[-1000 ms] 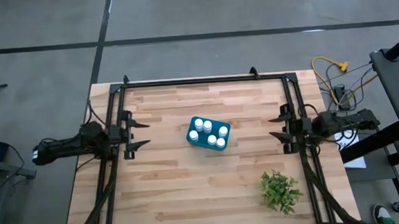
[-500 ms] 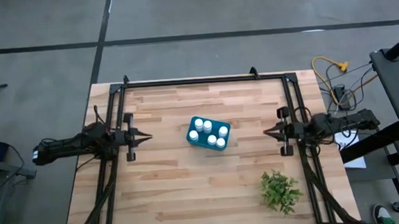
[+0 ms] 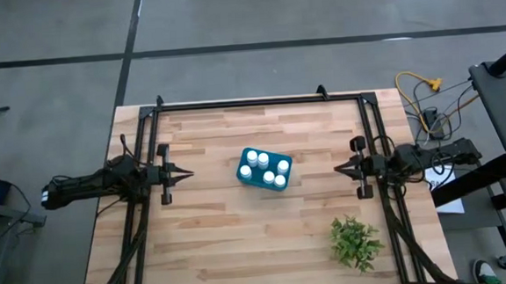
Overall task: Pick and place pill bottles into a basket
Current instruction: Return to Home Position
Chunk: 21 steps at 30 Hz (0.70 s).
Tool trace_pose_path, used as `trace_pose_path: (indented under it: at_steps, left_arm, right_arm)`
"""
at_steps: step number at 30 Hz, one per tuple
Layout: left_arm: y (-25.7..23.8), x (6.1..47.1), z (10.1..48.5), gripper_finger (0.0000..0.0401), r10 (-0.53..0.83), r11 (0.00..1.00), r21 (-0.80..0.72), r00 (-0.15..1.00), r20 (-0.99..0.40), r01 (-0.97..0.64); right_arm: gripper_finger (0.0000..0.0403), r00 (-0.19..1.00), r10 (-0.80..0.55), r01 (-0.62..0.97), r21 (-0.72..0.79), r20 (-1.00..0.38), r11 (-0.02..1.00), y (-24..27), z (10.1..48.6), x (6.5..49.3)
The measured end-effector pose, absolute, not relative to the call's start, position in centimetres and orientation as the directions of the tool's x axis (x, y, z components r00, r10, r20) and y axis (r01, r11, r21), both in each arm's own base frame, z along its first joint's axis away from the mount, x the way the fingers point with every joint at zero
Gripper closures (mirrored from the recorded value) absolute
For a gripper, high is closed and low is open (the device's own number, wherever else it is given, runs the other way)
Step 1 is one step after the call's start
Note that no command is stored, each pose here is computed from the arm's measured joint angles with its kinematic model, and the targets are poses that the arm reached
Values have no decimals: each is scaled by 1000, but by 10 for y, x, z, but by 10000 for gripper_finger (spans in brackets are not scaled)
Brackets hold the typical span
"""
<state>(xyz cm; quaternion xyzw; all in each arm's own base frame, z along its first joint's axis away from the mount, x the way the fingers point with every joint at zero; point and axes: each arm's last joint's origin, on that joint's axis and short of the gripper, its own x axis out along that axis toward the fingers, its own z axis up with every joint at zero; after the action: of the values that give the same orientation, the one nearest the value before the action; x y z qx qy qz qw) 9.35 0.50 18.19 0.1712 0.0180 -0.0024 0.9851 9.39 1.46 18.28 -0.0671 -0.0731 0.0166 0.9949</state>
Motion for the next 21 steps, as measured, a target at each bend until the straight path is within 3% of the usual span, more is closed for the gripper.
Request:
trace_pose_path:
  at_steps: [7,13,21]
  left_arm:
    - [5,94,182,398,9,941,337,999,-36,4]
    - [6,93,178,398,31,942,336,997,-76,-4]
    - [6,94,171,398,31,943,333,992,-120,11]
  right_arm:
    - [394,990,37,-23,-104,133,994,14,179,95]
    - [394,998,38,-32,-155,40,987,14,170,96]
    - [394,999,38,-32,-181,33,983,14,169,96]
